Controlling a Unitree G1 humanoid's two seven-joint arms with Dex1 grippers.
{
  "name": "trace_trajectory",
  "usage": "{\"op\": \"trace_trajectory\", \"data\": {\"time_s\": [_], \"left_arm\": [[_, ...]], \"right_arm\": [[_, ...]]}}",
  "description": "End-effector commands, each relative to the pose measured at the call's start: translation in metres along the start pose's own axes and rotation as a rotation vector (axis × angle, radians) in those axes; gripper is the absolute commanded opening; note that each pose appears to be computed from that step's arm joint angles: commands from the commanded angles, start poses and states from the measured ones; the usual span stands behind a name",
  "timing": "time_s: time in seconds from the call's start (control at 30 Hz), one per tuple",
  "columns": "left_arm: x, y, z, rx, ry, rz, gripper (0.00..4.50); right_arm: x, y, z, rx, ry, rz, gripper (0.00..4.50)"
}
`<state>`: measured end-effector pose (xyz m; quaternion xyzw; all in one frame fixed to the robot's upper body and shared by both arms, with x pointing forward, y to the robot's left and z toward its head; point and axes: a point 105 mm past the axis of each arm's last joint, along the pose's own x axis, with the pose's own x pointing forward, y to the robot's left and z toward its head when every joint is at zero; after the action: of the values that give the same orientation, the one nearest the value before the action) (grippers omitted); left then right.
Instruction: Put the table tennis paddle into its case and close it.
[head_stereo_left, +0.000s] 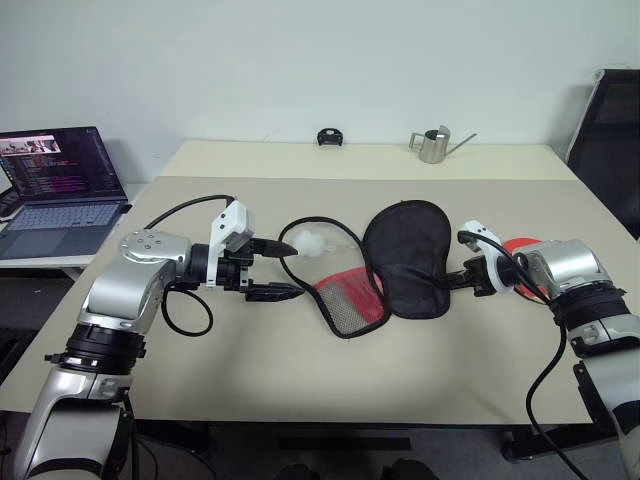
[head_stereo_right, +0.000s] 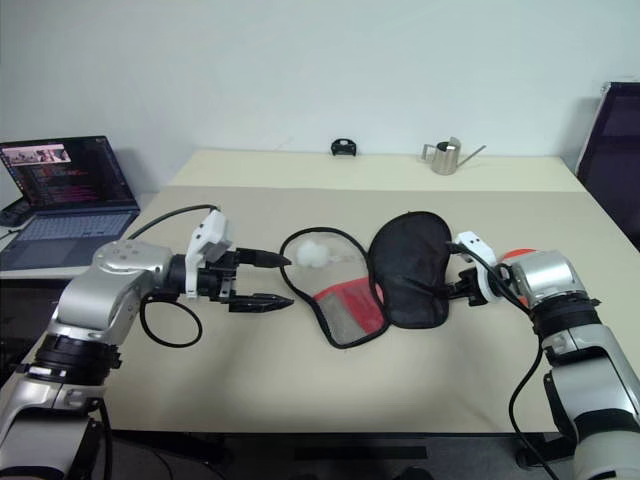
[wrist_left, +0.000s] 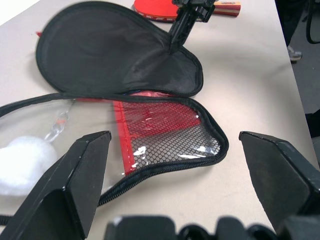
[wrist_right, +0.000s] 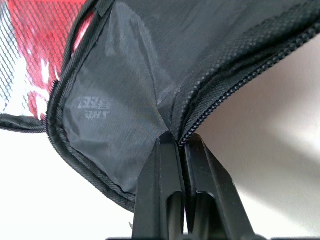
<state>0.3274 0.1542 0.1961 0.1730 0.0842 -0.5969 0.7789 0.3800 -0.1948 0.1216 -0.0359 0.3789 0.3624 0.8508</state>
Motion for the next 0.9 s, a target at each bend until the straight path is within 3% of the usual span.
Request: {"op": "trace_trajectory", "data": {"time_s": [0.03, 0.13, 0.23, 0.43, 0.67, 0.9], "left_arm": [[0.001, 0.002, 0.013, 0.048, -0.016, -0.007, 4.50], [0.001, 0.002, 0.014, 0.051, -0.016, -0.009, 4.50], [0.001, 0.003, 0.014, 0.054, -0.015, -0.010, 4.50], [0.001, 0.002, 0.014, 0.057, -0.014, -0.008, 4.50], [-0.001, -0.002, 0.011, 0.054, -0.016, -0.011, 4.50], [0.004, -0.003, 0.012, 0.051, -0.033, -0.023, 4.50]], "right_arm": [[-0.006, -0.005, 0.008, -0.012, -0.032, -0.040, 0.03], [-0.002, -0.004, 0.009, -0.005, -0.039, -0.046, 0.03], [0.002, -0.006, 0.008, -0.004, -0.039, -0.066, 0.58], [0.002, -0.010, 0.009, -0.002, -0.049, -0.094, 2.54], [-0.032, -0.016, 0.016, 0.040, -0.156, -0.110, 2.54], [-0.058, -0.001, 0.015, 0.073, -0.303, -0.086, 2.54]]}}
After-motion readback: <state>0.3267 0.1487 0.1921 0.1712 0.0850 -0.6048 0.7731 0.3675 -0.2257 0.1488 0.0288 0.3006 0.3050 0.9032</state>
